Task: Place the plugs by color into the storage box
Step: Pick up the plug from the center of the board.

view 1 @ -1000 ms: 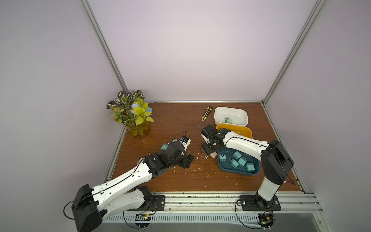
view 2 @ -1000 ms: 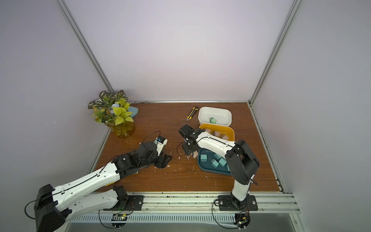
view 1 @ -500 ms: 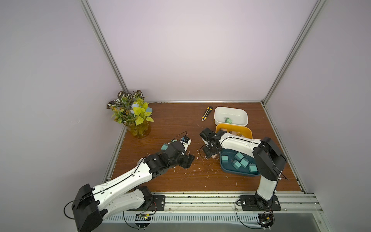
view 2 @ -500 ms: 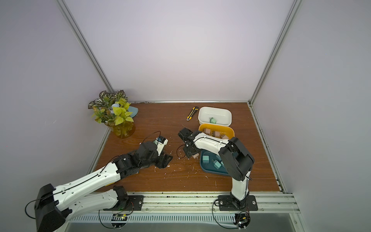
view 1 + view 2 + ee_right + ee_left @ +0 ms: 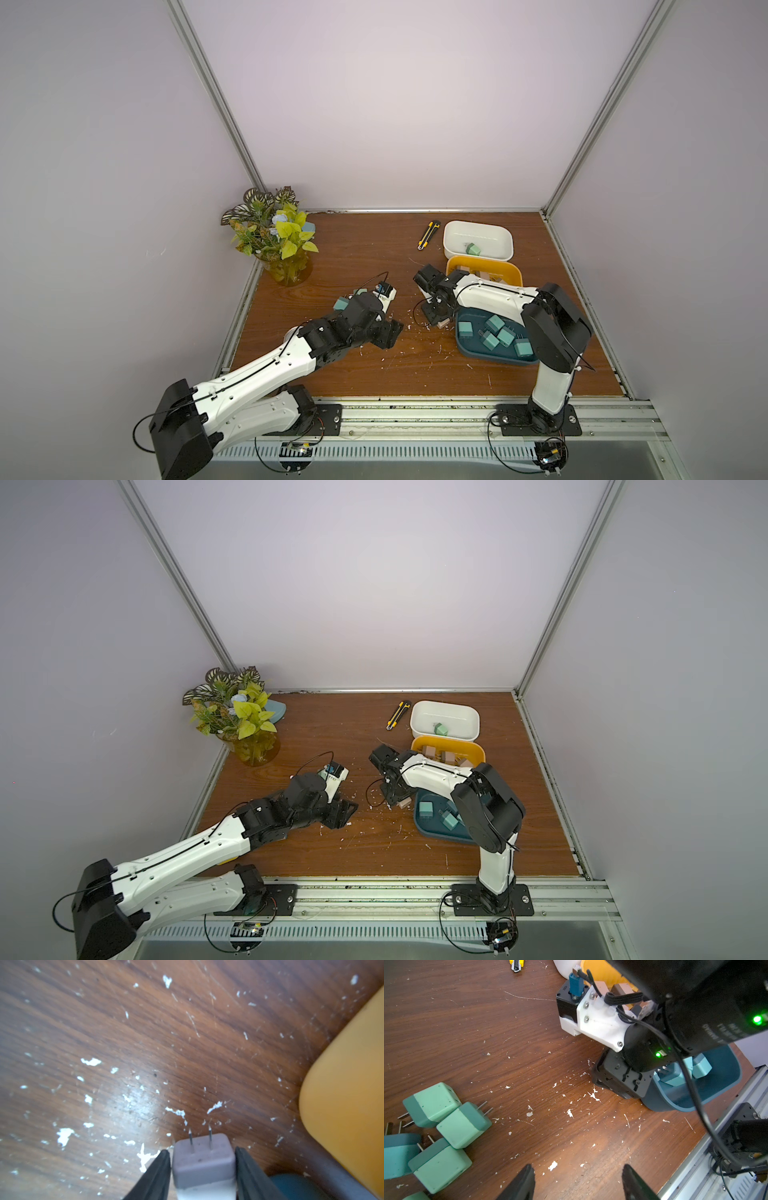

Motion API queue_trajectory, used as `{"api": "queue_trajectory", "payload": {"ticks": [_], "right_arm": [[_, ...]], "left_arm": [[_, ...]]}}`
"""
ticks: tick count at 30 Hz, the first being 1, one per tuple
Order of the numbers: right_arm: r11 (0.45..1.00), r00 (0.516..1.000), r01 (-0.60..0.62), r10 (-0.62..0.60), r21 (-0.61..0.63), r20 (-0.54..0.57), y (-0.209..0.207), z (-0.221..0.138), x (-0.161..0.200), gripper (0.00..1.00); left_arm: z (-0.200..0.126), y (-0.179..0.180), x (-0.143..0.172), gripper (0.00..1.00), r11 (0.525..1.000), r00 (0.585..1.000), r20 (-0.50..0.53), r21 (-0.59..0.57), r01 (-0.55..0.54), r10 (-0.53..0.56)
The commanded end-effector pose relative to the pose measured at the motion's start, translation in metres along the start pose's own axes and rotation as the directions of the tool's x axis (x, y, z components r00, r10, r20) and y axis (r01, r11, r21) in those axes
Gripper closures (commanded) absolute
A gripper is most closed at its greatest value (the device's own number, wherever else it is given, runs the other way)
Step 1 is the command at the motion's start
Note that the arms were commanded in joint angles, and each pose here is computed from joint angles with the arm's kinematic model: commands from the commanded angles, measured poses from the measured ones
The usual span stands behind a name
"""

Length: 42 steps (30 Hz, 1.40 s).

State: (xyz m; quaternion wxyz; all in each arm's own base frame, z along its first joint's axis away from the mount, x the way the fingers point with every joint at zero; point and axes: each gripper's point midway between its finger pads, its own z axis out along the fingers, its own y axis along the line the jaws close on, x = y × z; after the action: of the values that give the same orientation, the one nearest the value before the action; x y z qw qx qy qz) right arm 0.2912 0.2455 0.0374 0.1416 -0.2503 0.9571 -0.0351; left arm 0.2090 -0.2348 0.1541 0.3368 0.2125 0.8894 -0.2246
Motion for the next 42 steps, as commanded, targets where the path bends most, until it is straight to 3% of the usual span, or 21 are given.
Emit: {"api": "queue_trajectory", "payload": {"ticks": [1, 10, 24, 34, 42], "right_arm": [[1.0, 1.0, -0.011, 0.011, -0.019, 0.007, 0.003, -0.005, -0.004, 0.49], [0.997, 0.994, -0.037, 0.043, -0.062, 0.096, 0.006, -0.032, -0.022, 0.58], [0.985, 0.955, -0.093, 0.13, -0.148, 0.267, 0.002, -0.085, -0.056, 0.64], [0.954, 0.894, -0.244, 0.29, -0.172, 0.341, -0.056, -0.114, -0.068, 0.65], [0.911, 0.851, -0.412, 0.395, -0.028, 0.346, -0.14, -0.109, -0.042, 0.64]], "left_arm": [[0.0, 0.003, 0.001, 0.32, 1.0, 1.0, 0.007, -0.002, 0.013, -0.013], [0.001, 0.003, 0.0, 0.32, 1.0, 1.0, 0.013, -0.005, 0.013, -0.013], [0.001, 0.004, -0.011, 0.31, 1.0, 0.998, 0.063, -0.015, 0.011, -0.01], [0.016, -0.009, -0.034, 0.31, 1.0, 0.997, 0.081, 0.014, -0.009, 0.008], [0.03, -0.024, -0.047, 0.32, 0.998, 0.997, 0.082, 0.067, -0.006, 0.0]]}}
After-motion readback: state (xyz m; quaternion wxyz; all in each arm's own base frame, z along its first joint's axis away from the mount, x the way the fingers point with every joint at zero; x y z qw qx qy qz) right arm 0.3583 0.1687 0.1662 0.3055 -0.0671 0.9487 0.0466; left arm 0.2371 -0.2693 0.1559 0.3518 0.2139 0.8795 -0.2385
